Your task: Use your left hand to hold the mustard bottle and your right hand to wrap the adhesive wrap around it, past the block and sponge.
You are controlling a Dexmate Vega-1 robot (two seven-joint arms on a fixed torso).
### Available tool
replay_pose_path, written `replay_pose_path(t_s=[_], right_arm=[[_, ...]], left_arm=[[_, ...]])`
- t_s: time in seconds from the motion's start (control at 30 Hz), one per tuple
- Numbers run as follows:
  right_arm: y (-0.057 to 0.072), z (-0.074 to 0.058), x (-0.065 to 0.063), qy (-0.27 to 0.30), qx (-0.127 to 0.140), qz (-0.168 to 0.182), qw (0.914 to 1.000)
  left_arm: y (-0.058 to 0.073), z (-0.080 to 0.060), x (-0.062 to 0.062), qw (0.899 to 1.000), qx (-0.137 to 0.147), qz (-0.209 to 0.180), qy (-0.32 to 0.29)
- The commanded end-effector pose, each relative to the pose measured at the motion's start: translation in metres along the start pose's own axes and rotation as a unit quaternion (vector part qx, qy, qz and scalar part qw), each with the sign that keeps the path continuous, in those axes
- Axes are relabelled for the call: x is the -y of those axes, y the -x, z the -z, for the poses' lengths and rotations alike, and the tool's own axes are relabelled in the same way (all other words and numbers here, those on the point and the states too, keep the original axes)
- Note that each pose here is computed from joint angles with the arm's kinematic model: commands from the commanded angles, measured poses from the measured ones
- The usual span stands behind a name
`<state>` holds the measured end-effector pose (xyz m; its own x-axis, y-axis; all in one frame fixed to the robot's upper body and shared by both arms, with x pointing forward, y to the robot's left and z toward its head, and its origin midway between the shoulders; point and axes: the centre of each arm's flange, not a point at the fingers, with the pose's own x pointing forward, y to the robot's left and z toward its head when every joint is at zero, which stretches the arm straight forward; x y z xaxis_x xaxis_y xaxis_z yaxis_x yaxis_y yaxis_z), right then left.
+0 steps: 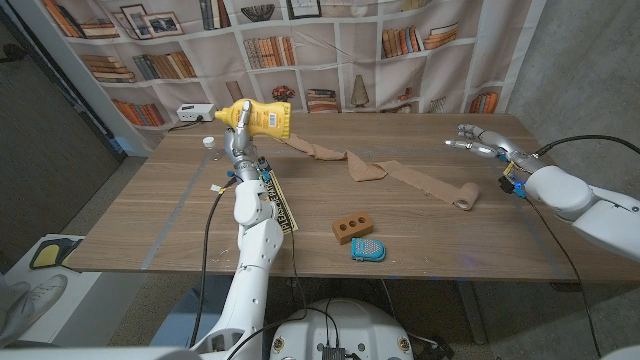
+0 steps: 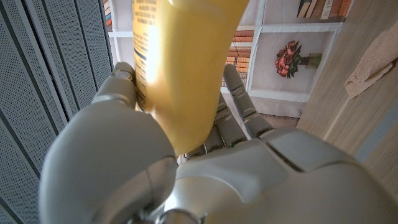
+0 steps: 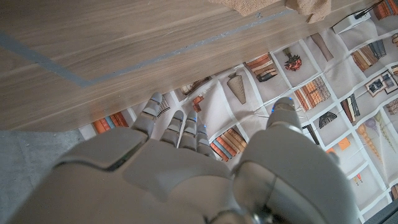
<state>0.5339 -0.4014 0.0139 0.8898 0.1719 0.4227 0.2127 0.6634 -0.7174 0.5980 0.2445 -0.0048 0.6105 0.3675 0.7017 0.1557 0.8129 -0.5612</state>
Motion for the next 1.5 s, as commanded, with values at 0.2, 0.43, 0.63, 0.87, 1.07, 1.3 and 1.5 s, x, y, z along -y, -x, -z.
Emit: replay_pose_path(t_s=[0.2,0.43,0.63,0.87,1.07,1.3,1.5], right_arm=[[0.016,0.000,0.006,0.049,-0.023,0.004,0.9985],[0.022,-0.001,0.008,0.083,-0.032,0.008,0.9960],[0.026,-0.002,0.009,0.107,-0.041,-0.001,0.9935],[0.027,-0.003,0.009,0.127,-0.044,-0.023,0.9906],[0.027,-0.006,0.010,0.144,-0.053,-0.040,0.9874],[0.027,-0.009,0.009,0.163,-0.062,-0.057,0.9830],[0.029,-0.012,0.008,0.189,-0.067,-0.060,0.9779]], left_arm=[[0.003,0.008,0.006,1.000,-0.007,-0.004,0.012],[0.003,0.011,0.010,1.000,-0.010,0.002,0.017],[0.003,0.014,0.013,1.000,-0.013,0.004,0.025],[0.002,0.016,0.017,0.999,-0.021,0.004,0.046],[0.002,0.017,0.018,0.998,-0.026,0.006,0.060],[0.002,0.020,0.020,0.995,-0.040,0.009,0.089],[0.002,0.020,0.021,0.994,-0.042,0.013,0.098]])
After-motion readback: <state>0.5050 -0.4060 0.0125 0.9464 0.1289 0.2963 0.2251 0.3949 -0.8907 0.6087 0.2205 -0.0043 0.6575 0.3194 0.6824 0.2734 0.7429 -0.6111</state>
